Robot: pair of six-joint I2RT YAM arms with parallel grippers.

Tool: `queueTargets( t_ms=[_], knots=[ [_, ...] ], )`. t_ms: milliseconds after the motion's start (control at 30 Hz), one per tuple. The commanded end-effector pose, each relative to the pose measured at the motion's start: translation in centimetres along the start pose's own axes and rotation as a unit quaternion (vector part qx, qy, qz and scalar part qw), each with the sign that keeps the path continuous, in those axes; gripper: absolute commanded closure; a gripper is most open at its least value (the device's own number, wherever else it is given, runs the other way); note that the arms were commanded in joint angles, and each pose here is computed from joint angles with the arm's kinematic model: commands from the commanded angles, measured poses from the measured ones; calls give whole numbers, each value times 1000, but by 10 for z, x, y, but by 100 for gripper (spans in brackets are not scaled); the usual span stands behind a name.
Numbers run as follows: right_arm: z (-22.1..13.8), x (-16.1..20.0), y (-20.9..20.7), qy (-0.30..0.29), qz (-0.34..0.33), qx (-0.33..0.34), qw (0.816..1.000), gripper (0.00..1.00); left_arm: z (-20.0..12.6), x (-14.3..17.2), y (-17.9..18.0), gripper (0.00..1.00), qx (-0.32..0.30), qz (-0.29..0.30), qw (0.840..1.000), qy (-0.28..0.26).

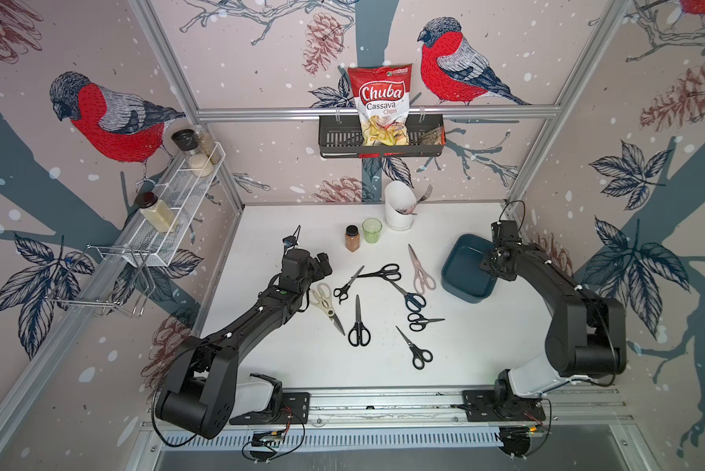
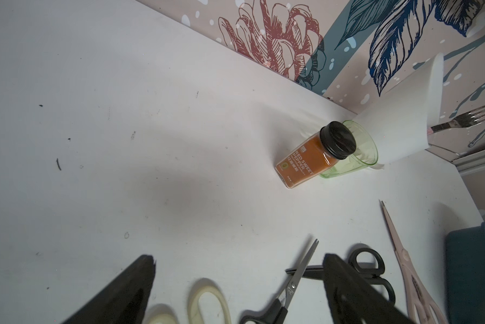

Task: Put the scissors into the storage box
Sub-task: Move the storage box to the center of the board, then pick up the scissors from the center of the board.

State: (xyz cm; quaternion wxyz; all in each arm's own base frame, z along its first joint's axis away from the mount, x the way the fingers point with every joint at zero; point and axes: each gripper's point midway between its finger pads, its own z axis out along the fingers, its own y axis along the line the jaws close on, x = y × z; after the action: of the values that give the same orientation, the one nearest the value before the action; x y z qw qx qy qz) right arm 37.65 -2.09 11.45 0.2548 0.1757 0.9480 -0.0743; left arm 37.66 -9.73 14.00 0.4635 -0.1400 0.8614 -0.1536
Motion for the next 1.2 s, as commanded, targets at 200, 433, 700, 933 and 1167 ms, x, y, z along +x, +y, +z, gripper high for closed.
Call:
queueTargets(
  t_ms=[200,433,700,933,1167],
  knots=[
    [-43,19,122,-1,-136,-77,988,48,2,7,-8,3,15,1,1000,28],
    [-19,84,198,92,-237,-110,961,52,7,22,-1,4,3,-6,998,56],
    [6,112,208,142,-249,-126,950,55,3,27,17,4,-35,-1,998,48],
    [24,116,187,162,-241,-112,950,54,3,26,19,4,-37,0,998,44],
    [23,115,187,158,-244,-124,949,54,3,25,19,4,-39,1,998,41]
  ],
)
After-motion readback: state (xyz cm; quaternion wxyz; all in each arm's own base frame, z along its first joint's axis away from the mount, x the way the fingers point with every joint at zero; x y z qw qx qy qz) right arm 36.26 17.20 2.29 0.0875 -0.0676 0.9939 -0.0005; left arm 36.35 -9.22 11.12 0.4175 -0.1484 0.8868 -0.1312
